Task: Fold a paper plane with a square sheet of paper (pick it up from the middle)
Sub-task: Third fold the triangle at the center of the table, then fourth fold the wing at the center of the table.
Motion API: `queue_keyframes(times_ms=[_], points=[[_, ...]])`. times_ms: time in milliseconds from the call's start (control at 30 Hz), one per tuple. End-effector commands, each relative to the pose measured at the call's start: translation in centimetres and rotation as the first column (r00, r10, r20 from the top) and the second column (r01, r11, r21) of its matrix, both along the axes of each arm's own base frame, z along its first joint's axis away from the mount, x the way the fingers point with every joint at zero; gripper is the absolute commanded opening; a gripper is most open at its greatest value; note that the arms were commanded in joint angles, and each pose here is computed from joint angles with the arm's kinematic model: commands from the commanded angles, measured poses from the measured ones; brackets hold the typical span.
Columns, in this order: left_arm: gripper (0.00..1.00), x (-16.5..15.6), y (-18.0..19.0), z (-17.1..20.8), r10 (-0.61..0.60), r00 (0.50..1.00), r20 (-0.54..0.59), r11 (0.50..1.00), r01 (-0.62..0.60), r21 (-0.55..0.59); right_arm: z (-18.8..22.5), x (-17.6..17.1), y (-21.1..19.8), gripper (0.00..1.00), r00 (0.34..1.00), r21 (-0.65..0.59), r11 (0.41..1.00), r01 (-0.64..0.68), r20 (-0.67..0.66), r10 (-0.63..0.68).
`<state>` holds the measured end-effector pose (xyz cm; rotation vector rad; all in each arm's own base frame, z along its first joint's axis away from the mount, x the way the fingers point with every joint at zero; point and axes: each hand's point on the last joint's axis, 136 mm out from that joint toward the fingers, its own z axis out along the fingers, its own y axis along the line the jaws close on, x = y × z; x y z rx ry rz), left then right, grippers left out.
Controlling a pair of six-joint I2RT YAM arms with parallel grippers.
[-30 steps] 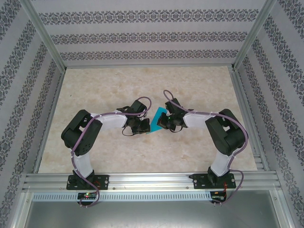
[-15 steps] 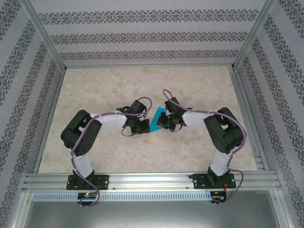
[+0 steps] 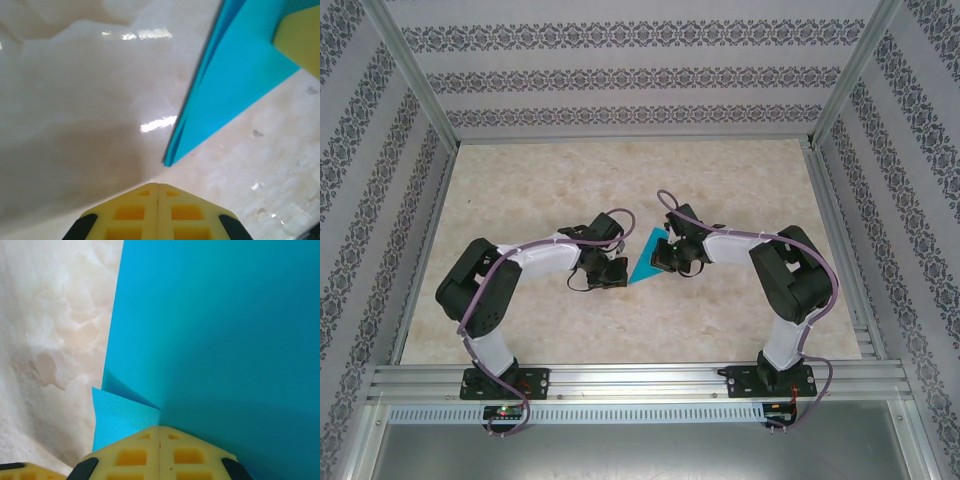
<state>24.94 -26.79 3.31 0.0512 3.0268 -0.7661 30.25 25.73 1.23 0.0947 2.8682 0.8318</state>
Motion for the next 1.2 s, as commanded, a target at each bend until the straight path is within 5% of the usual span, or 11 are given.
queue_keyframes(times_ms=[0,233,467,600,1167], points=[[0.0,0.4,-1.3,3.3,-0.041,0.997,0.066,0.997,0.045,-0.066,-1.8,-3.9,-1.4,0.0,0.988,-0.097,0.987,-0.13,-0.097,0.12],[0.0,2.9,-4.0,4.0,0.029,0.995,0.099,0.983,-0.01,-0.186,3.5,-1.6,-0.7,0.0,0.997,-0.01,0.999,-0.052,0.053,0.052],[0.0,5.2,-5.8,3.2,0.05,0.992,0.113,0.976,-0.024,-0.216,4.9,-0.7,-4.4,0.33,0.967,0.055,0.969,0.239,0.079,-0.243],[0.0,5.8,-6.2,2.3,0.052,0.993,0.104,0.978,-0.029,-0.205,4.5,-1.1,-6.1,0.42,0.929,0.103,0.927,0.36,0.055,-0.366],[0.0,7.0,-4.6,-1.8,0.089,0.99,0.113,0.995,-0.083,-0.061,2.9,-0.5,-3.8,0.45,0.93,0.178,0.914,0.365,-0.038,-0.365]])
